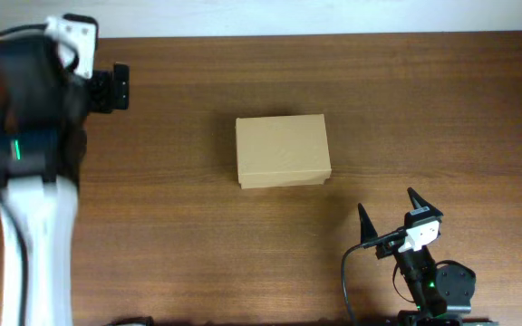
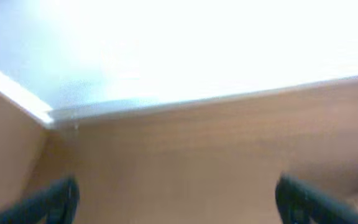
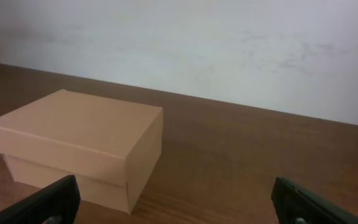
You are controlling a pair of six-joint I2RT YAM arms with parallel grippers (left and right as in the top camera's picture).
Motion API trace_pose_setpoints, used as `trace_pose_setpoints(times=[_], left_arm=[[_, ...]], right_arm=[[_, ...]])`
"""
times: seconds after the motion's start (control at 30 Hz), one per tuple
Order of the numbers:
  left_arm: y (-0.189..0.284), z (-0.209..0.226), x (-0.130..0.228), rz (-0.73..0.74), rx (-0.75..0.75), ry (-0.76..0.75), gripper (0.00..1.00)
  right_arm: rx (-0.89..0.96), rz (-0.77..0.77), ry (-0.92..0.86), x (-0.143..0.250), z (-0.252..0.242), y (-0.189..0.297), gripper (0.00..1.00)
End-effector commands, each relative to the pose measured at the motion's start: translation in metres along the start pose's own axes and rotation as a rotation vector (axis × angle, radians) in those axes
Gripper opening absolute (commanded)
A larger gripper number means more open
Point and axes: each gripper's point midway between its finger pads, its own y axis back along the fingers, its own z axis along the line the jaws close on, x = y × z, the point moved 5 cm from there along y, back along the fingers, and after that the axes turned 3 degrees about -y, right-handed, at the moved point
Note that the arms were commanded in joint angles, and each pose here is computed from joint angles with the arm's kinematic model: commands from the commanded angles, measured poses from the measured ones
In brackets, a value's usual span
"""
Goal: Pack container
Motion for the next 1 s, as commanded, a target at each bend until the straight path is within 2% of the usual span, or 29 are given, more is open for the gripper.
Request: trace_pose_setpoints(times=[0.0,0.13,0.3,0.43,0.63,0.97], left_arm=[[0.017,-0.03,0.035,-0.1,0.109,-0.015,1.0],[0.035,-0.056,0.087,-0.204,0.161,-0.025,1.0],[0.05,-0.086,0.168,-0.18,0.22,-0.025,1.0],[0.057,-0.101,0.208,-0.192,0.244,-0.027,1.0],[0.064,-0.109,0.238,-0.242,0.228,-0.032,1.0],[0.067,-0.117,0.257,-0.328,0.224,-0.044,1.0]], right_arm=[[0.003,0.007,-0.01,0.003,0.0,0.0,0.99],[0.003,0.007,-0.01,0.003,0.0,0.0,0.99],[0.003,0.007,-0.01,0.003,0.0,0.0,0.99],[0.003,0.007,-0.011,0.003,0.0,0.0,0.99],[0.003,0.007,-0.011,0.003,0.0,0.0,0.99],[0.003,0.007,-0.01,0.003,0.0,0.0,0.99]])
